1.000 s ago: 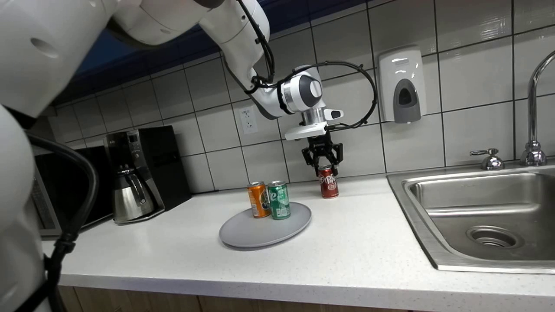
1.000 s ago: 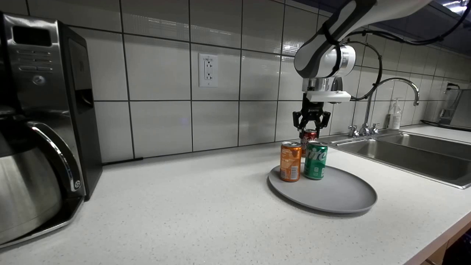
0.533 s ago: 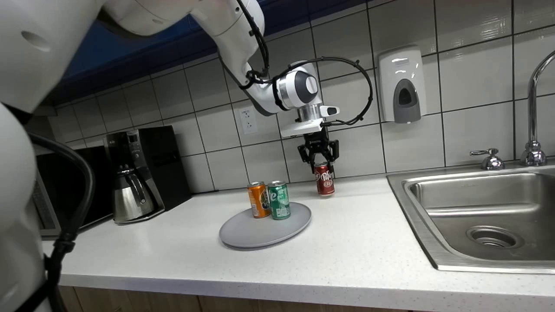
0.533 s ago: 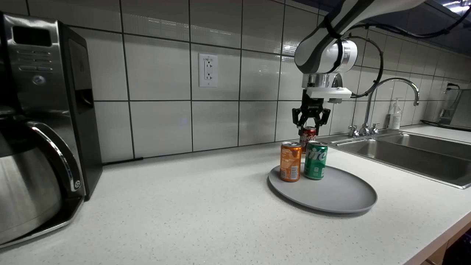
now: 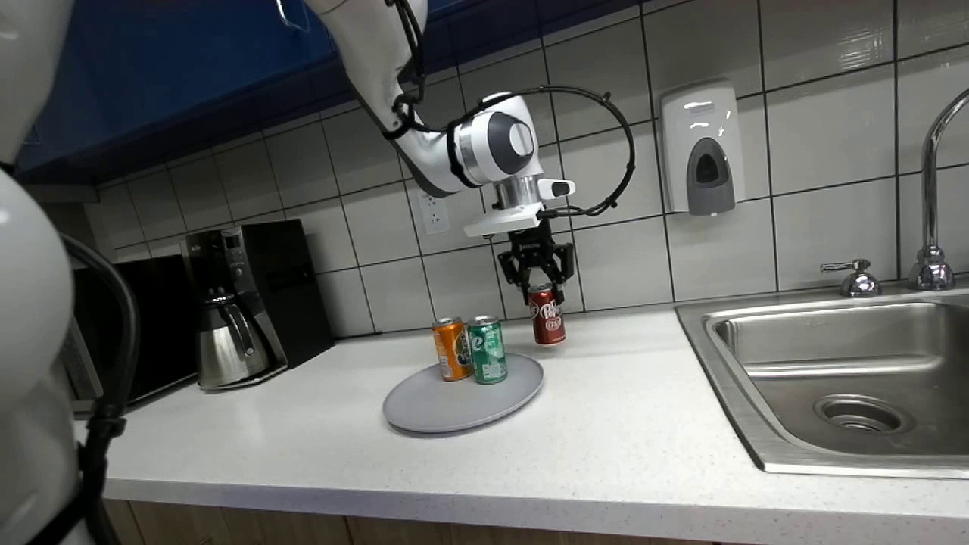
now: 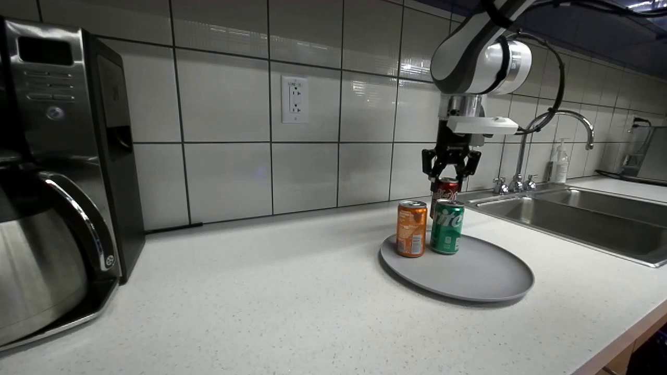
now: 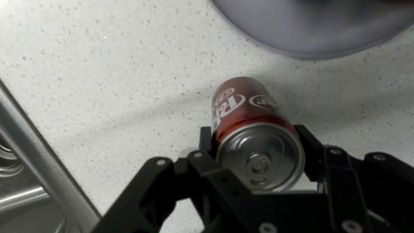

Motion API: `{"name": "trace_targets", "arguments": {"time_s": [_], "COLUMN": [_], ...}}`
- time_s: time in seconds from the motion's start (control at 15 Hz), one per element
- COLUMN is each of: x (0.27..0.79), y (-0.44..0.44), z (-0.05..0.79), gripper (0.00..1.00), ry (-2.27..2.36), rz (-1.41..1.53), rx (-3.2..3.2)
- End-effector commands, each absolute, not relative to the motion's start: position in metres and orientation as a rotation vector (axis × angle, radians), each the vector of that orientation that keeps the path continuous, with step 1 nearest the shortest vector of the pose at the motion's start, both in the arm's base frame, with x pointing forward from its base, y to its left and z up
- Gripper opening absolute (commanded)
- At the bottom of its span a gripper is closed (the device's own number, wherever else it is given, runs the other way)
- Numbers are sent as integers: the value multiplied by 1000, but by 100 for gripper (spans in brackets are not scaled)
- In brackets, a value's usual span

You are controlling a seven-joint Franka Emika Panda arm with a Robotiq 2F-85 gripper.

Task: Put the cans on the grey plate

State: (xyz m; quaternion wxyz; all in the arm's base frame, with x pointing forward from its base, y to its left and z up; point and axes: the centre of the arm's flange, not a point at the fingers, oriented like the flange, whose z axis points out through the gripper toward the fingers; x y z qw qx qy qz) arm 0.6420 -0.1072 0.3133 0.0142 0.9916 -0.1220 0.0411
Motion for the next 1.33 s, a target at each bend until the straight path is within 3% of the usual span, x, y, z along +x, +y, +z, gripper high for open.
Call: {"name": "trace_targets", "arguments": {"time_s": [0.0,1.27], "x": [586,469], "y": [-95,-73], "z": [331,354], "gripper": [38,38], "ry": [-406,-567], "rz": [194,339], "rx": [3109,3100]}}
